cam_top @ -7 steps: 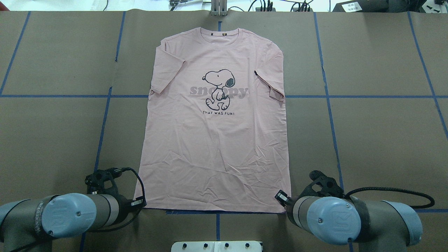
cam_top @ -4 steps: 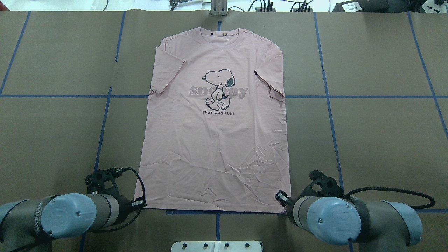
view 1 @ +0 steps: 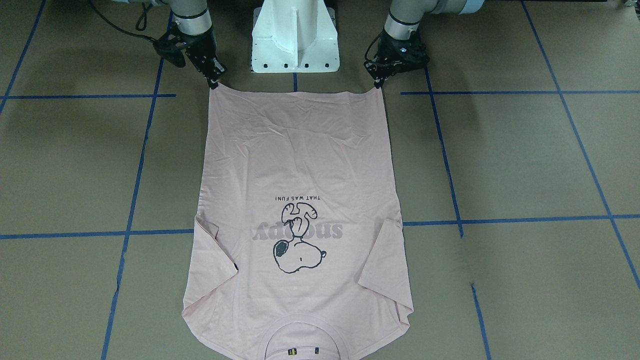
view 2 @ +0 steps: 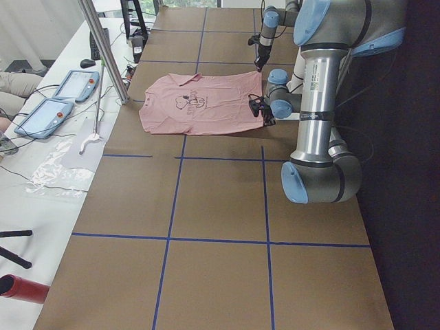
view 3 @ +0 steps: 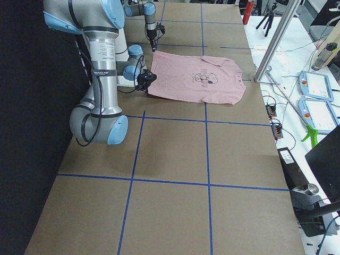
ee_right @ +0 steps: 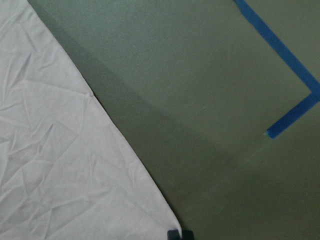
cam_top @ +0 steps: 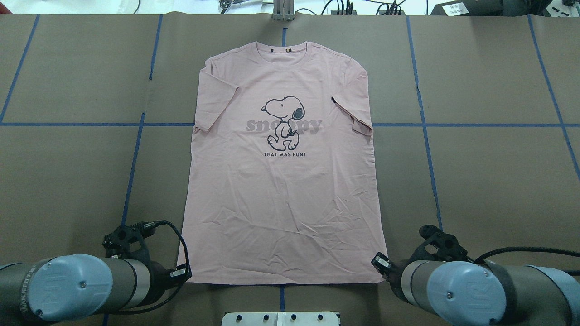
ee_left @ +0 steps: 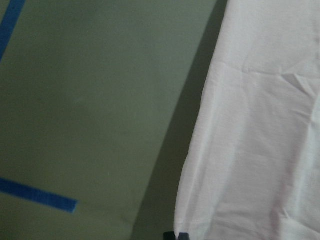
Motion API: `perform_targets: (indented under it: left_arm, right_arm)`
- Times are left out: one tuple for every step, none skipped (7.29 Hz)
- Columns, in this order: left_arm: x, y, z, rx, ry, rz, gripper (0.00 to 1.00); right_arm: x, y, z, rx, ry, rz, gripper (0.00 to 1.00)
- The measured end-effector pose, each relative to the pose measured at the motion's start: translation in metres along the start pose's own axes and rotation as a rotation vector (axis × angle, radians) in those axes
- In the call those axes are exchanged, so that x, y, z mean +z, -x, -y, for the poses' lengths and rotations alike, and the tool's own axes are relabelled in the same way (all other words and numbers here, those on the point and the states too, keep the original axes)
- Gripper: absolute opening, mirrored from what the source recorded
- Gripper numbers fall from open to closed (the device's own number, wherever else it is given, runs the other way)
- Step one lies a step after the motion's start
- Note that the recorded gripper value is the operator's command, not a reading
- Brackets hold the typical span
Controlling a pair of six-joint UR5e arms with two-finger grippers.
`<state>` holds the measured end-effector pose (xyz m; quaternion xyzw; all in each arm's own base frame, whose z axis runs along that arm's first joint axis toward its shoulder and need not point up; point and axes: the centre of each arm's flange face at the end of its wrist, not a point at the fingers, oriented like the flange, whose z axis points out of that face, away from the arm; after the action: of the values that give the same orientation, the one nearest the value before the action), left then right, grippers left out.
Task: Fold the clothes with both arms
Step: 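Lift the hem with both grippers and fold it over toward the collar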
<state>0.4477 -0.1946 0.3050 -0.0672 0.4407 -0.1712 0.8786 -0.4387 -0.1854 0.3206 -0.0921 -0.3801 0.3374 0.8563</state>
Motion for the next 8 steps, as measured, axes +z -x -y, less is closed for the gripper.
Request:
perform_targets:
  left_arm:
    - [-0.016,-0.003,-0.004,-0.026,0.015,-0.002,0.0]
    - [-0.026,-0.01,0.001,-0.043,0.011,-0.011,0.0]
    - [-0.033,-0.023,0.022,-0.061,-0.026,-0.033,0.0]
    - [-0.037,-0.047,0.061,-0.067,-0.093,-0.054,0.0]
    - [-0.039,-0.079,0.111,-0.055,-0.165,-0.06,0.0]
    - [-0.034,-0.105,0.161,-0.035,-0.225,-0.047,0.0]
    - [-0.027,-0.119,0.21,-0.011,-0.278,-0.036,0.0]
    - [-0.017,-0.124,0.254,0.003,-0.323,-0.04,0.0]
  right_arm:
    - [-0.022,-0.002,0.007,0.007,0.017,0.022,0.0]
    - [-0.041,0.005,0.021,0.029,0.023,0.053,0.0]
    - [-0.055,0.021,0.04,0.041,0.017,0.089,0.0]
    - [-0.063,0.047,0.065,0.03,-0.006,0.129,0.0]
    - [-0.059,0.08,0.096,0.014,-0.047,0.151,0.0]
    - [-0.042,0.117,0.126,0.001,-0.093,0.148,0.0]
    - [-0.023,0.15,0.157,-0.021,-0.143,0.131,0.0]
    - [-0.007,0.178,0.192,-0.049,-0.195,0.105,0.0]
